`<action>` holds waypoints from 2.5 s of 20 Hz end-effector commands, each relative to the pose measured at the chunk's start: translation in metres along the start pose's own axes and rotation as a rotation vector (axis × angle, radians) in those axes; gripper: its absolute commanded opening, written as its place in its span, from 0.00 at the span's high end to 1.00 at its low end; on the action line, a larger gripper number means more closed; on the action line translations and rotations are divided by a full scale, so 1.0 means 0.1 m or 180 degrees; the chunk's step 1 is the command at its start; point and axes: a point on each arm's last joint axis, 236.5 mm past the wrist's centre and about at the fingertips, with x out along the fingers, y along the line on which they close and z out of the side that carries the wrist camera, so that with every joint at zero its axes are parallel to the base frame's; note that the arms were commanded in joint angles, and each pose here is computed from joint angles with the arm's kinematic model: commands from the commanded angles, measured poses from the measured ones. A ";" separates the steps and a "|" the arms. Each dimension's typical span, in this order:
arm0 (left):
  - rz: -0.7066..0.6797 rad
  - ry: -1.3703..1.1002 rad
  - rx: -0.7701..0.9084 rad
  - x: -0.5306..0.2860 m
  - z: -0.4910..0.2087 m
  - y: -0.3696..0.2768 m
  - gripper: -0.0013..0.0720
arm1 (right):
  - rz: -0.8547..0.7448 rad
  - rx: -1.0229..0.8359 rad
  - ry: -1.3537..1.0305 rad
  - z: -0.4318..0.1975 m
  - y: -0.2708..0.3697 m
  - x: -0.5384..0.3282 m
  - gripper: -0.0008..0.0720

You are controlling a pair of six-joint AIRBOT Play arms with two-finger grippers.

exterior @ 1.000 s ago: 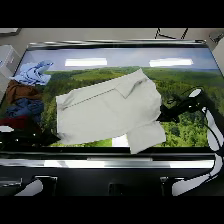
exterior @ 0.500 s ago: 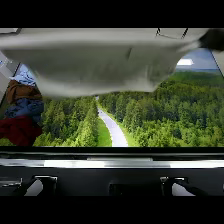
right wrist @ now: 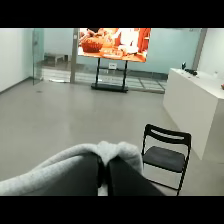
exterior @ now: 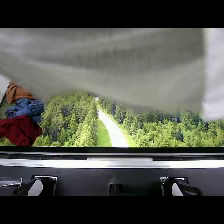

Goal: Fold the clothes and pants, and hang the long-sleeved shirts on hangers.

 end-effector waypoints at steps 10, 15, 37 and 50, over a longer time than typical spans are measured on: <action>0.0169 0.3241 -0.1895 0.29 -4.41 0.76 0.95 | 0.0612 0.1288 0.4488 -4.49 0.62 0.59 0.93; 0.0640 0.3884 -0.2558 0.16 -6.20 0.91 0.95 | 0.0293 0.2108 0.4822 -6.15 1.11 1.03 0.93; 0.0372 0.3722 -0.2570 0.99 -6.79 1.03 0.95 | -0.0225 0.2568 0.4212 -6.78 0.63 1.76 0.93; 0.0083 0.5939 -0.2583 -1.05 -6.59 0.92 0.95 | 0.0030 0.1756 0.6407 -6.47 0.59 -0.15 0.93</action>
